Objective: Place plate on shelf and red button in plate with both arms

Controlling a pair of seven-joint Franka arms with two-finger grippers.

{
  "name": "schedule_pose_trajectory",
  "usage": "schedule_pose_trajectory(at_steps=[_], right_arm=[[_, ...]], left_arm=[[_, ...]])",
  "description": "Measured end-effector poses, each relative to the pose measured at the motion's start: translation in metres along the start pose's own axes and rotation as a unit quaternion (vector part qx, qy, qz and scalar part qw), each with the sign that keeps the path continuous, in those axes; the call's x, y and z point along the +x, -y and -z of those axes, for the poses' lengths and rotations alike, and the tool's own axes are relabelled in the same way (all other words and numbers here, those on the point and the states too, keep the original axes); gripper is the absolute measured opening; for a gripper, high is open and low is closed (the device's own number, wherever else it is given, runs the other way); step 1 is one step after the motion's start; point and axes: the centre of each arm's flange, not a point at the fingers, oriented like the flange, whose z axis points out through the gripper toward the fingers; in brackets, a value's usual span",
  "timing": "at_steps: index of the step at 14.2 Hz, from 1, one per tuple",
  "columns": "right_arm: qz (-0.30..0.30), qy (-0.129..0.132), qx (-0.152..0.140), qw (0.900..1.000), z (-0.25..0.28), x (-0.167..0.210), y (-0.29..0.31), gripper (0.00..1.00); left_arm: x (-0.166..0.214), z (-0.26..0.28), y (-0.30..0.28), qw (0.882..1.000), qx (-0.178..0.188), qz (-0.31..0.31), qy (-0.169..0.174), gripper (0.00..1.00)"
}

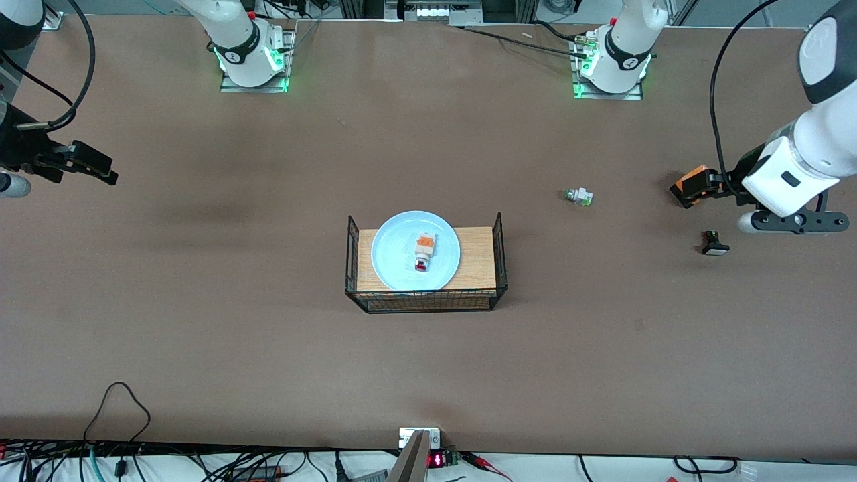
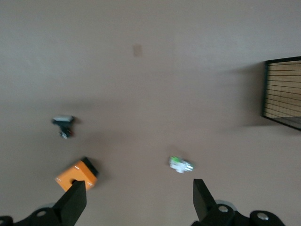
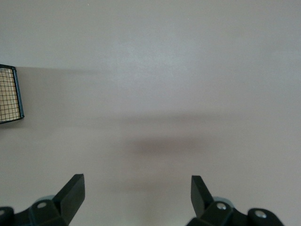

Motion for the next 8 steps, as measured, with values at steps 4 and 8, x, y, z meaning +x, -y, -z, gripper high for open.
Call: schedule_pose_trajectory(at_steps=[4,8], right_arm=[[0.012,0.019,0.000,1.000,-0.002,-0.004,0.008,1.00],[0.012,0.022,0.000,1.000,-0.002,-0.005,0.008,1.00]], left_arm=[[-0.020,0.014,0.000,1.000,0.011,-0.002,-0.014,1.00],[-0.030,0.013,0.012,1.000,0.004,0.016,-0.012,1.00]])
